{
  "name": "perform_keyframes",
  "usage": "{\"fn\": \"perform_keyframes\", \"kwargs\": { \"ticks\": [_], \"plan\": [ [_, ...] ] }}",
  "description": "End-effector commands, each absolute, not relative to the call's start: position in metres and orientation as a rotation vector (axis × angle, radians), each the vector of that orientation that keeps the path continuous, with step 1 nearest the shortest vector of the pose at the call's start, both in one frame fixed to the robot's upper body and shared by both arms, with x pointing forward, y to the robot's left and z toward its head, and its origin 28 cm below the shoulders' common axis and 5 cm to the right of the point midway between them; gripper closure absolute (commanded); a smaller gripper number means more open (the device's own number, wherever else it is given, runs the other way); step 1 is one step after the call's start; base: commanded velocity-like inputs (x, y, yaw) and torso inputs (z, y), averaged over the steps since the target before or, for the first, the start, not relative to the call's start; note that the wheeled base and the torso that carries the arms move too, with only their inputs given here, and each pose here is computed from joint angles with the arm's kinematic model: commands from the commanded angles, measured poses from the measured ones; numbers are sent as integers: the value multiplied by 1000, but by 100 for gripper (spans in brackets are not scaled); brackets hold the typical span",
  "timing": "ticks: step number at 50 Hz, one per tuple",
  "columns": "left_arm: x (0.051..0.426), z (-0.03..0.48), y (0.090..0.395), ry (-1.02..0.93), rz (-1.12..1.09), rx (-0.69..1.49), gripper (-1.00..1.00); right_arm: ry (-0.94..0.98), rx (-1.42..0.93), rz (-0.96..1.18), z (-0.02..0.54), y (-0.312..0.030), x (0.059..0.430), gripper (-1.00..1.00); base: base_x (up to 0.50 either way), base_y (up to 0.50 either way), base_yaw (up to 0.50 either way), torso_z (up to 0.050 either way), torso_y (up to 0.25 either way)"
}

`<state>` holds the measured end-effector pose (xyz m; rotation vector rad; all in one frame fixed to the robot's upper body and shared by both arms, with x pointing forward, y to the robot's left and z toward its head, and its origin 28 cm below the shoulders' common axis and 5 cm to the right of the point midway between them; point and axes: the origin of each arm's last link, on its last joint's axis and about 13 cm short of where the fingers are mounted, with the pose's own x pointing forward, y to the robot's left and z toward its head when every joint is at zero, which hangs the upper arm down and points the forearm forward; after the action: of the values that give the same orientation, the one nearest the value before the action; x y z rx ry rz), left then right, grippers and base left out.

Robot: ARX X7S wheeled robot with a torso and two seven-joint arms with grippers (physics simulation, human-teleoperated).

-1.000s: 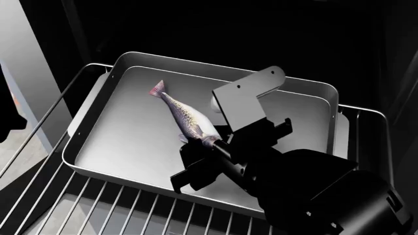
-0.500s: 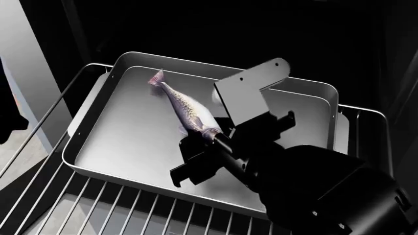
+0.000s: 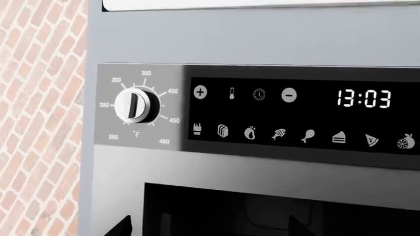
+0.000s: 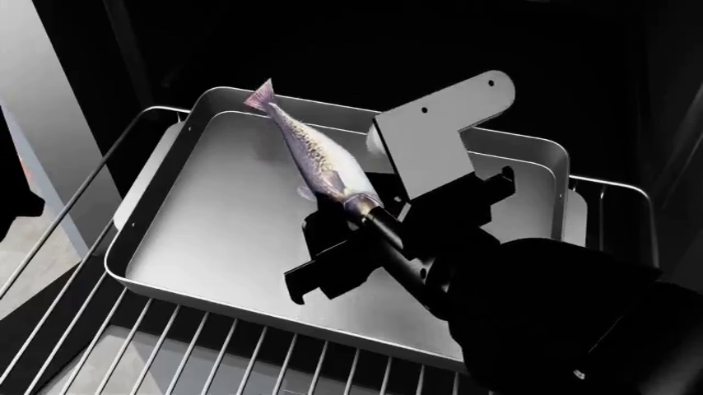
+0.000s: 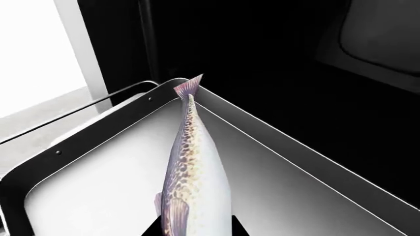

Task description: Pick the fish from the oven and place it on the plate on the counter.

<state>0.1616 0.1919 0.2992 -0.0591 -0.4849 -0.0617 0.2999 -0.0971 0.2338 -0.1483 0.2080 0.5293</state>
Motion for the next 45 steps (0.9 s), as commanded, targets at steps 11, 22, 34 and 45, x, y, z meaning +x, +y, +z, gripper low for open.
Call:
{"fn": "perform_keyframes", "kwargs": {
  "ticks": [11,22,34,45],
  "plan": [
    [158,303,191,-501,-73,-56,-100,58,-120,491,273,-99,281,100,0,0,0,0,0],
    [159,301,190,-495,-78,-60,-100,17,-121,504,286,-95,270,100,0,0,0,0,0],
    [160,298,190,-489,-75,-65,-100,-18,-131,512,295,-91,262,100,0,0,0,0,0],
    [160,295,189,-482,-79,-69,-100,0,-121,517,288,-90,263,100,0,0,0,0,0]
  ]
}}
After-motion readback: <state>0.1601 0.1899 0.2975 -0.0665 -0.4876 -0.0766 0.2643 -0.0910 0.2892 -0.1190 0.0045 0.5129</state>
